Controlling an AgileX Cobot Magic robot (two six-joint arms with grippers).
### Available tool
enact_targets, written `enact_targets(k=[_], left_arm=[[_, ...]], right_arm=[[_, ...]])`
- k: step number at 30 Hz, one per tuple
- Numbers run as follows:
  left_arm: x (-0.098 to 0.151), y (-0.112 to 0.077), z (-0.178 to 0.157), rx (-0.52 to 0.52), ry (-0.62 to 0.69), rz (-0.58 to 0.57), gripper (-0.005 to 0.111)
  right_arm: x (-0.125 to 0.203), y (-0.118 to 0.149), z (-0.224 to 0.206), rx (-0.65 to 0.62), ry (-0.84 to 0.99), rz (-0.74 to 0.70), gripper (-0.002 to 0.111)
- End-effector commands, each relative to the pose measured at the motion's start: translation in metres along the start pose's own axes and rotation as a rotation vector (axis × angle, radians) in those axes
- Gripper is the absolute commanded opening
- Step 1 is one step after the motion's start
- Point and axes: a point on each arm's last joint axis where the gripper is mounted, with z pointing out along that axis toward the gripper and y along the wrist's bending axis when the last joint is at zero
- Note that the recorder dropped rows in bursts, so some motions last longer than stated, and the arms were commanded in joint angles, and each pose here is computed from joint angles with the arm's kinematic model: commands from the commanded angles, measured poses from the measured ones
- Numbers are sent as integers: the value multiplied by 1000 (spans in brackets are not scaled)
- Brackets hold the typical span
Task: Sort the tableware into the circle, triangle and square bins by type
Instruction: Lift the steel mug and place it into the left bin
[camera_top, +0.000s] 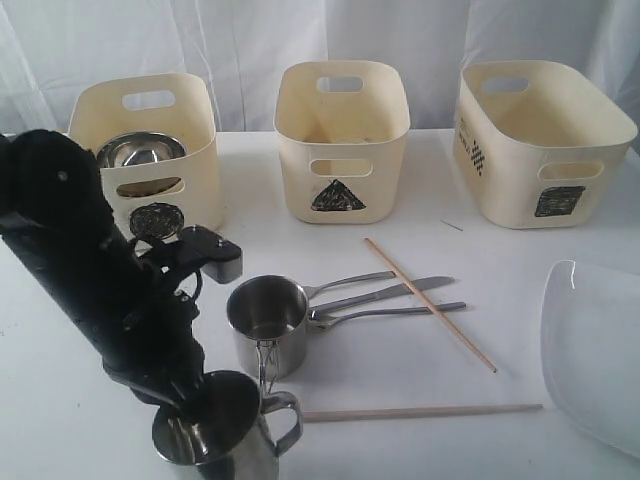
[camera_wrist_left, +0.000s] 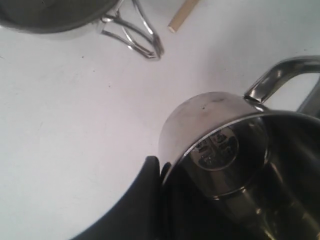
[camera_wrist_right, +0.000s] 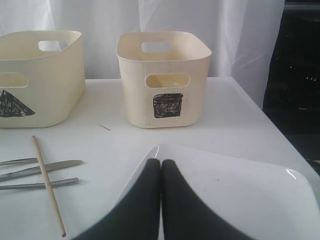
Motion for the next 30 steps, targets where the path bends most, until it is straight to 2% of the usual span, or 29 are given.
enact_targets(k=[1,3,9,12,16,20,25,30], left_arm=[[5,-16,-37,-24,-66,74,0],[5,-20,-57,-80,-108,100,0],[2,-18,-135,-377,-301,121,0],[-1,-2,-169,-580,-417,87,0],[-13,39,-199,-820,-564,-10,0],[-25,87,-198,-878,-571,-92,0],[-41,147,-180,-894,-605,-182,0],[-58,186,-151,-883,-604,-185,0]], right_arm=[[1,0,0,1,-9,-5,0],[1,0,0,1,-9,-5,0],[1,0,0,1,-9,-5,0],[1,0,0,1,-9,-5,0],[1,0,0,1,-9,-5,0],[1,0,0,1,-9,-5,0],[1,0,0,1,-9,-5,0],[1,0,0,1,-9,-5,0]])
